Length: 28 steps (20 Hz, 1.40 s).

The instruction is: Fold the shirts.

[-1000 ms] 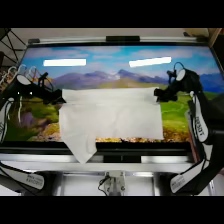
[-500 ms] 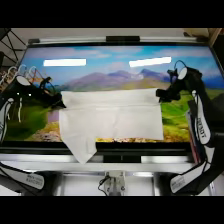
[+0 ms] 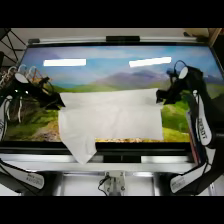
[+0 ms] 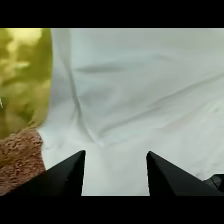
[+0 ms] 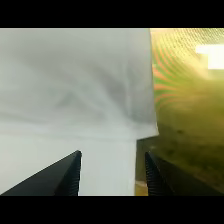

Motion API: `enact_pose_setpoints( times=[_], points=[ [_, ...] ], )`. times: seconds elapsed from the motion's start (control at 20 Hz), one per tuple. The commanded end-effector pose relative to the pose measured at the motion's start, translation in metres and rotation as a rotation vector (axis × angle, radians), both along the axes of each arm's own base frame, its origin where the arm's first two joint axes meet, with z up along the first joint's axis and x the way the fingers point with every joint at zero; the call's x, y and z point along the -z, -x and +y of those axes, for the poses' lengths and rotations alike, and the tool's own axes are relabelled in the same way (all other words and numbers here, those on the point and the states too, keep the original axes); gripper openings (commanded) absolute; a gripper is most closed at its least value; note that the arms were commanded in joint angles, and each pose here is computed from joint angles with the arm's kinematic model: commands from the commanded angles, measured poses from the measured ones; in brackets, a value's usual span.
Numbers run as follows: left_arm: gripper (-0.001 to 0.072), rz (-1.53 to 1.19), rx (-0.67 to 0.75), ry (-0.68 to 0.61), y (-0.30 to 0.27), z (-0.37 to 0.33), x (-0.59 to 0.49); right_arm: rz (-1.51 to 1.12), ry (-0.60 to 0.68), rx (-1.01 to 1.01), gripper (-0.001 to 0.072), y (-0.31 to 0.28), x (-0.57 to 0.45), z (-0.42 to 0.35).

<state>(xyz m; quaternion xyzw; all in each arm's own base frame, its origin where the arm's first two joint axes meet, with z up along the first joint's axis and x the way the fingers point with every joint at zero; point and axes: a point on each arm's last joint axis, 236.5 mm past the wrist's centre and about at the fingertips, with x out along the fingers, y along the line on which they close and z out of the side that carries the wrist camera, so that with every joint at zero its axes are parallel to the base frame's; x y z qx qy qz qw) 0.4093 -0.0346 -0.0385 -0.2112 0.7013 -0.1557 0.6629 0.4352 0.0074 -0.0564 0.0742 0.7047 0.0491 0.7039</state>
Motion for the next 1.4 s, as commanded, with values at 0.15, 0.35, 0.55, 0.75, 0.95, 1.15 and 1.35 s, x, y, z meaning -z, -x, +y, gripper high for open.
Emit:
enact_pose_setpoints(
  times=[0.15,0.35,0.55,0.75,0.95,1.15,1.35],
  points=[
    [0.0326,-0.055,-0.026,-0.016,0.041,0.039,-0.083,0.188,0.062,0.066,0.0519,0.093,-0.061,-0.075],
    [0.0482,0.044,-0.135,0.007,0.145,0.008,-0.007,0.217,0.013,0.154,0.0518,0.145,-0.05,-0.09],
    [0.0479,0.081,-0.202,0.08,0.213,-0.031,0.039,0.156,-0.039,0.156,0.0518,0.145,-0.038,-0.068],
    [0.0472,0.096,-0.256,0.099,0.223,-0.043,0.06,0.077,-0.067,0.166,0.0518,0.124,-0.037,-0.056],
    [0.0471,0.063,-0.28,0.095,0.21,-0.056,0.069,0.07,-0.087,0.156,0.0518,0.122,-0.037,-0.05],
    [0.0055,0.056,-0.285,0.078,0.204,-0.063,0.075,0.11,-0.203,0.134,0.062,0.139,-0.027,-0.02],
    [0.003,0.035,-0.264,0.078,0.201,-0.063,0.073,0.176,-0.255,0.179,0.062,0.176,0.013,0.001]
  ],
)
